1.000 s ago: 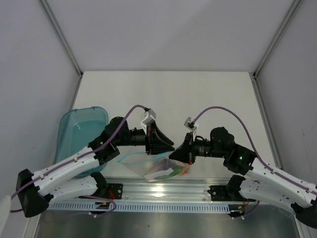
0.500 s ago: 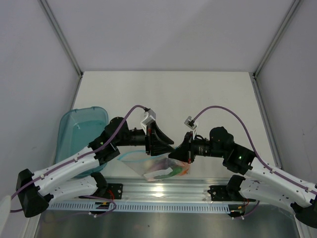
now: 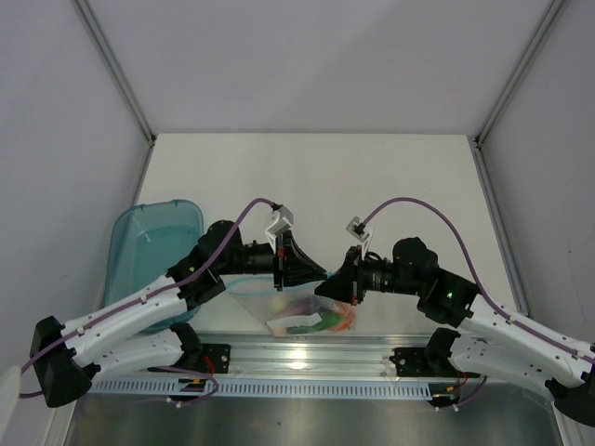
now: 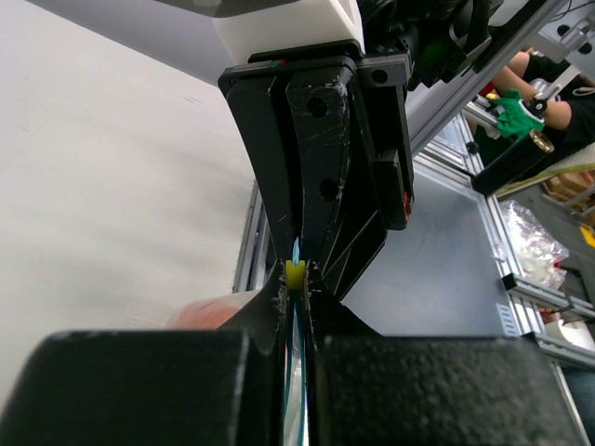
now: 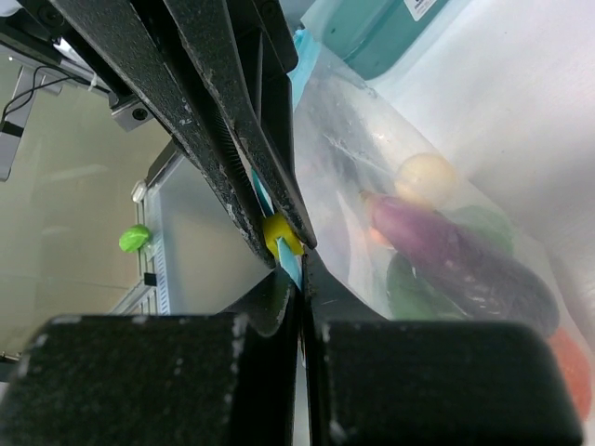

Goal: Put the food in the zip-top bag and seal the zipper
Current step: Zip the zipper food storage bag at the center of the board.

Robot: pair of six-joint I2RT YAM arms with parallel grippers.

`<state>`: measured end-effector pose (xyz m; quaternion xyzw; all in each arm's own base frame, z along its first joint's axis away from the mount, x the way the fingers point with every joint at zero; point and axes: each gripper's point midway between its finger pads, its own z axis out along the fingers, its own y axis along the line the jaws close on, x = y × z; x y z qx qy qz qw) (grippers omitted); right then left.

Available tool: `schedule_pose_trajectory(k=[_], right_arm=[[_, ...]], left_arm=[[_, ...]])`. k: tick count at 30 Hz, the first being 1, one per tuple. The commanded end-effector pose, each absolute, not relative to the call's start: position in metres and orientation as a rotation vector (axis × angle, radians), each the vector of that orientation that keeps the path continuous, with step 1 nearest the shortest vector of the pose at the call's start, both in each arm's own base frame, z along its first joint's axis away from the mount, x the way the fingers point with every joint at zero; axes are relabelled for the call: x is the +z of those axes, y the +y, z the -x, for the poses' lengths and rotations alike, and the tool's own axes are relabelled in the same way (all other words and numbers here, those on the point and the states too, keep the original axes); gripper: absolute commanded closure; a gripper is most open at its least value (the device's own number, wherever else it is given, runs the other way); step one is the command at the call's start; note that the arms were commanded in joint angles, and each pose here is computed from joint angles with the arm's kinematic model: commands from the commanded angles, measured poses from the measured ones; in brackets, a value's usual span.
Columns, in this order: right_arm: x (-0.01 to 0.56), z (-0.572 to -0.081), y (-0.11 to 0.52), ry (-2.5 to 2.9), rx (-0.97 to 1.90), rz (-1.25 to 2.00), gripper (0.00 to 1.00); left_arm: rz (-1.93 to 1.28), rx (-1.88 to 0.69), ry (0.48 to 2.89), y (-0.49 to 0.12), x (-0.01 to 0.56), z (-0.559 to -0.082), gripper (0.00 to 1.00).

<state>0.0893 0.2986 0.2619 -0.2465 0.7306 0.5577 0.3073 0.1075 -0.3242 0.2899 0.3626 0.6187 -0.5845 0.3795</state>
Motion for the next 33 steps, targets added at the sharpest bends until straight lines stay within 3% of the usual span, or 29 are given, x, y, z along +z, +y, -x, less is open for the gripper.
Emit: schedule_pose_trajectory(k=[1, 23, 28, 33], right_arm=[[0.292, -0.092, 0.303, 1.837, 1.515, 0.627, 1.0], [0.294, -0.128, 0.273, 1.791, 1.423, 0.2, 1.0], [0.298, -0.124, 0.274, 1.775, 1.44, 0.233, 1.0], [0.291, -0.099, 0.288, 1.744, 1.46, 0.561, 1.0]], left_arm=[[-0.905, -1.476, 1.534, -0.324, 0.299, -0.11, 1.0], [-0.961, -1.496, 1.681, -0.325, 0.264, -0.103, 0.99], [-0.964, -1.498, 1.704, -0.324, 0.258, -0.101, 1.0], [-0.944, -1.509, 1.701, -0.325, 0.271, -0.104, 1.0]])
